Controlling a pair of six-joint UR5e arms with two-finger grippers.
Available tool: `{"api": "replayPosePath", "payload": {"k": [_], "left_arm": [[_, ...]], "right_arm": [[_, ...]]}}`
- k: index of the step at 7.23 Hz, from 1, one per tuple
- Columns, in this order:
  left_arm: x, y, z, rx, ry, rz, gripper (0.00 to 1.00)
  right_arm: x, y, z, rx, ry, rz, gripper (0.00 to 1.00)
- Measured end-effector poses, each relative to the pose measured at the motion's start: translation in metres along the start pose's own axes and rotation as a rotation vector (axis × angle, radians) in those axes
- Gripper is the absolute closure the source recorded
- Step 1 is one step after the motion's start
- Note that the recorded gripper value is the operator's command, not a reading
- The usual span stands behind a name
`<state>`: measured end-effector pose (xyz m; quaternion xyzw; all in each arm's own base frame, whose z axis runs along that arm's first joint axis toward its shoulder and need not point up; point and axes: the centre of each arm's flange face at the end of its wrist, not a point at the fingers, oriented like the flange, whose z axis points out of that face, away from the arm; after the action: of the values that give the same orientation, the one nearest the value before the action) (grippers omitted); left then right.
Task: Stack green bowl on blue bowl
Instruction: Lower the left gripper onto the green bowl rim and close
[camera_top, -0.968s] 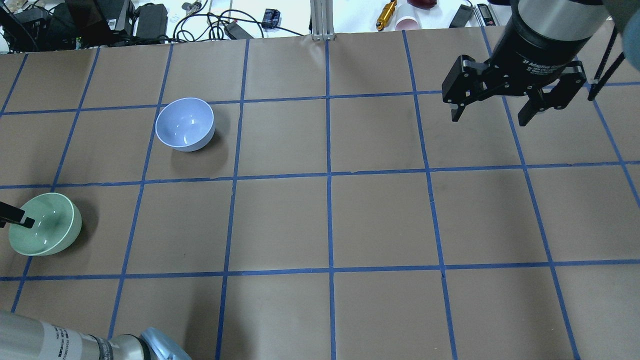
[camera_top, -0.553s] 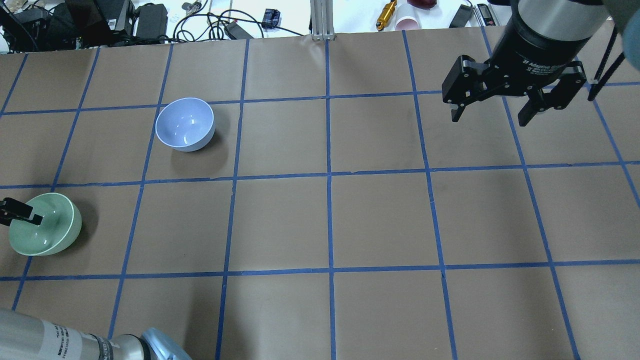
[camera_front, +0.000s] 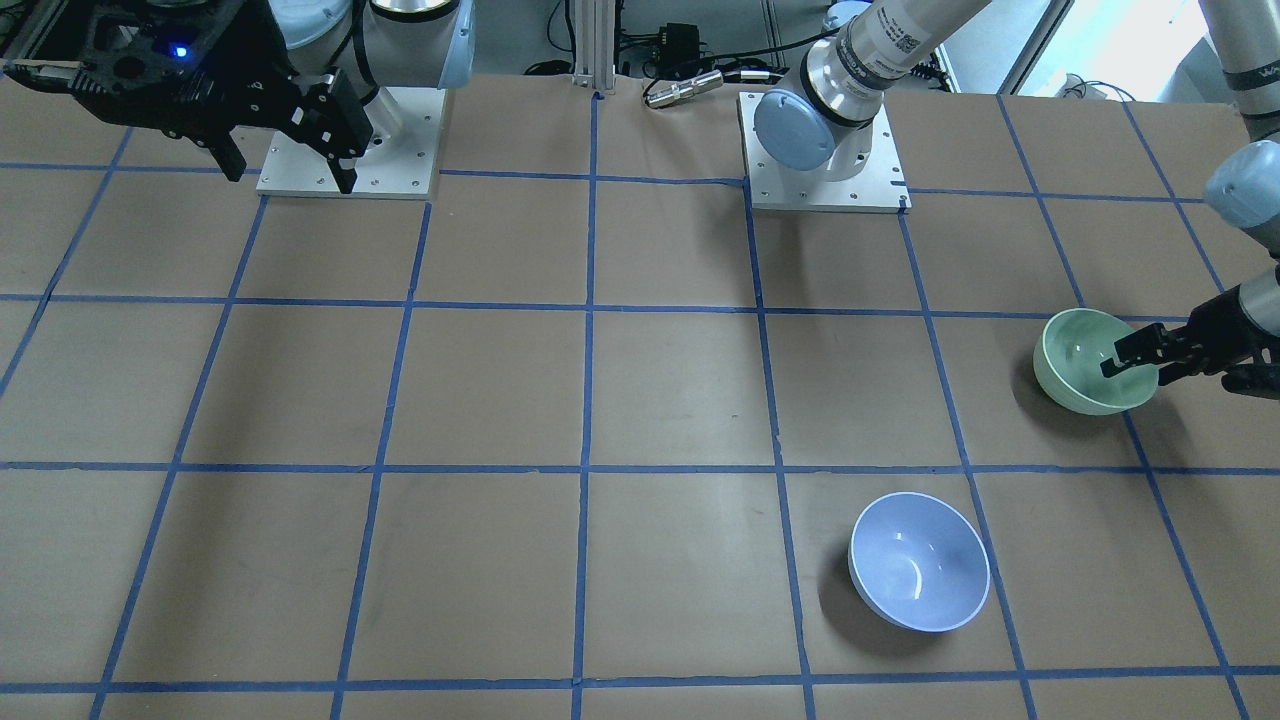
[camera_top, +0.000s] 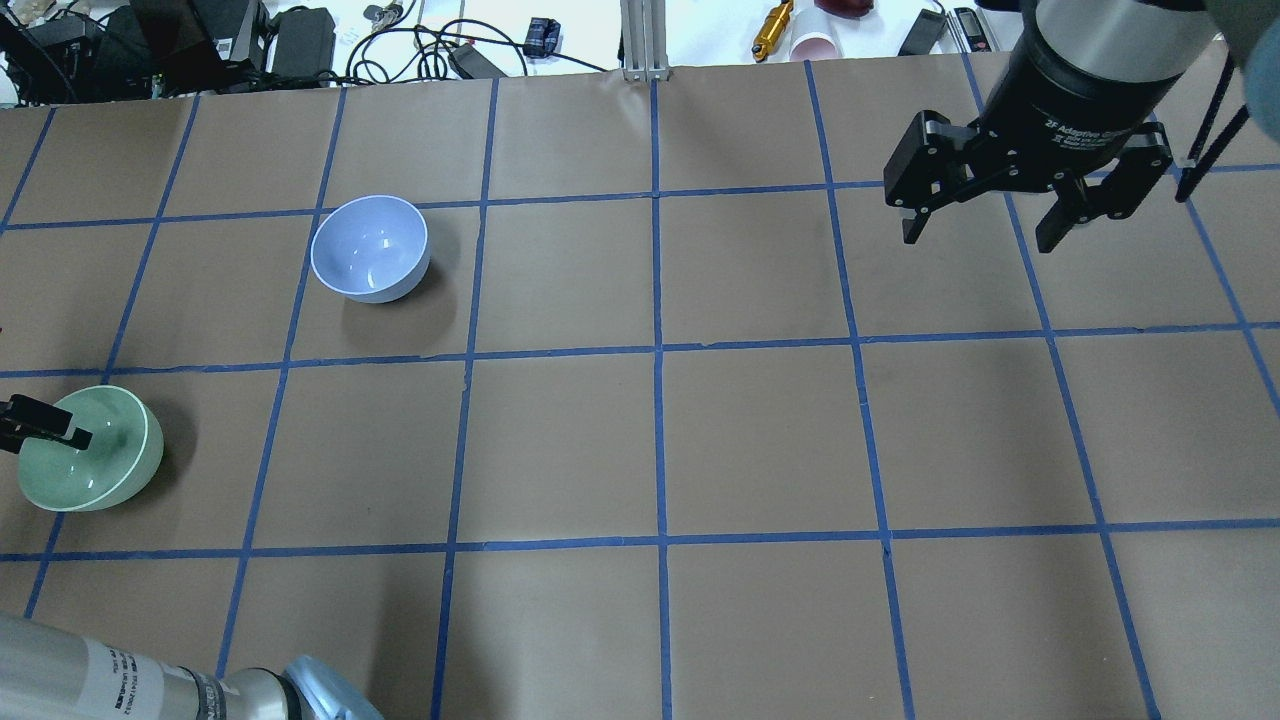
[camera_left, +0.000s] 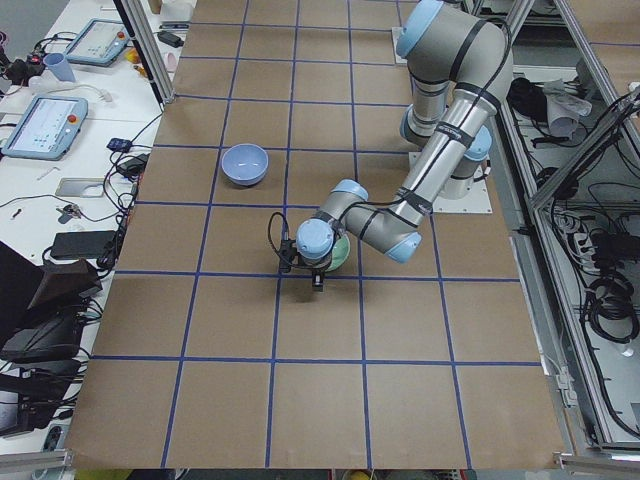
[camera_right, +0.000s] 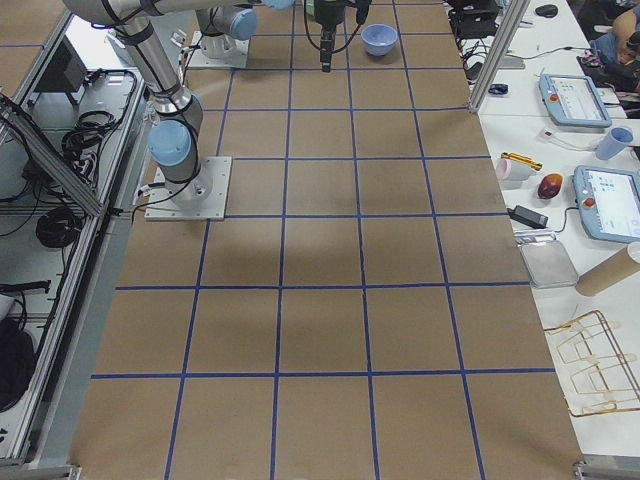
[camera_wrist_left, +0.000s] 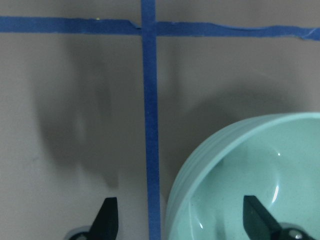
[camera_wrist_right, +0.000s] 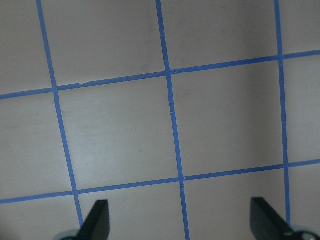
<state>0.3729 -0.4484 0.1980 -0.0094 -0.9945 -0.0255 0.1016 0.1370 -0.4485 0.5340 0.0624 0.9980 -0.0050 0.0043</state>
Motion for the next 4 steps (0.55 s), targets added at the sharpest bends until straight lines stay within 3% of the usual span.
{"api": "replayPosePath", "payload": {"k": [2,4], "left_arm": [[-0.0005,0.0004,0.005,-0.012,0.007,0.003,0.02],[-0.002,0.0009,0.0125,-0.036,0.012,0.013,0.17]], "right_arm": [[0.0,0.0,0.0001,0.0,0.0,0.0,0.0],[0.0,0.0,0.0,0.0,0.0,0.0,0.0]]}}
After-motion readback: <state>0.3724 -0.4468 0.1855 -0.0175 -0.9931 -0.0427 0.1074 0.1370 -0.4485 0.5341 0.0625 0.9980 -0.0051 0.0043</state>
